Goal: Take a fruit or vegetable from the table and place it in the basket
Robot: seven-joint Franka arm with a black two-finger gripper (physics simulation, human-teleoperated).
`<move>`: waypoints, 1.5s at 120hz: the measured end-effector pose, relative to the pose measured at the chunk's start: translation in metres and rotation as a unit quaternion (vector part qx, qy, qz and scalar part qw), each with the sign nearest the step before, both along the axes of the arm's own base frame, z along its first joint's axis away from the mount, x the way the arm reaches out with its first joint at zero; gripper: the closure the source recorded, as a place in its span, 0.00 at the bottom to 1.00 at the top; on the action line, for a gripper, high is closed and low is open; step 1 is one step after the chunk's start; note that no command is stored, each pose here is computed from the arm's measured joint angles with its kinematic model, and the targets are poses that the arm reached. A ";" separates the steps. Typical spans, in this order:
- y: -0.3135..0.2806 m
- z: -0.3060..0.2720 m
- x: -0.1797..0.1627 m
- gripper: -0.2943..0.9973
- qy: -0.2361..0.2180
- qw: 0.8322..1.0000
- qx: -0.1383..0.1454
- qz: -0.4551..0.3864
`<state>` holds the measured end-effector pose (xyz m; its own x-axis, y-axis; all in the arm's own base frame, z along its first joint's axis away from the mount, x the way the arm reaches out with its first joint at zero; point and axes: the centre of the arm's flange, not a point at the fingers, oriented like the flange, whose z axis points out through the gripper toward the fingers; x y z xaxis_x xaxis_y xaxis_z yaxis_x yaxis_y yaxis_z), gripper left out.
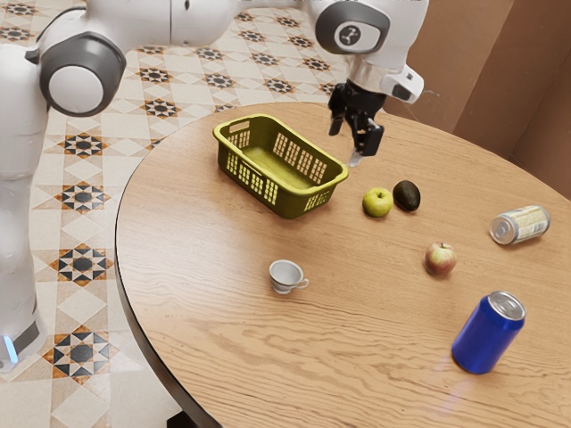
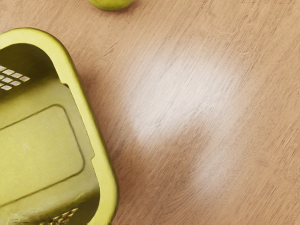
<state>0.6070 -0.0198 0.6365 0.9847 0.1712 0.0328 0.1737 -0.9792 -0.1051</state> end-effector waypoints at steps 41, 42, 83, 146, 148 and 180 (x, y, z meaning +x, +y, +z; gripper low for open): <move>0.018 -0.033 0.042 0.23 -0.063 0.962 0.001 0.265; 0.021 -0.032 0.042 0.23 -0.065 0.960 0.001 0.271; 0.089 -0.037 0.109 0.23 -0.152 0.877 -0.044 0.453; 0.123 -0.127 0.173 0.23 -0.176 0.791 -0.143 0.568; 0.124 -0.130 0.175 0.23 -0.177 0.789 -0.145 0.570; 0.121 -0.146 0.188 0.23 -0.202 0.770 -0.169 0.581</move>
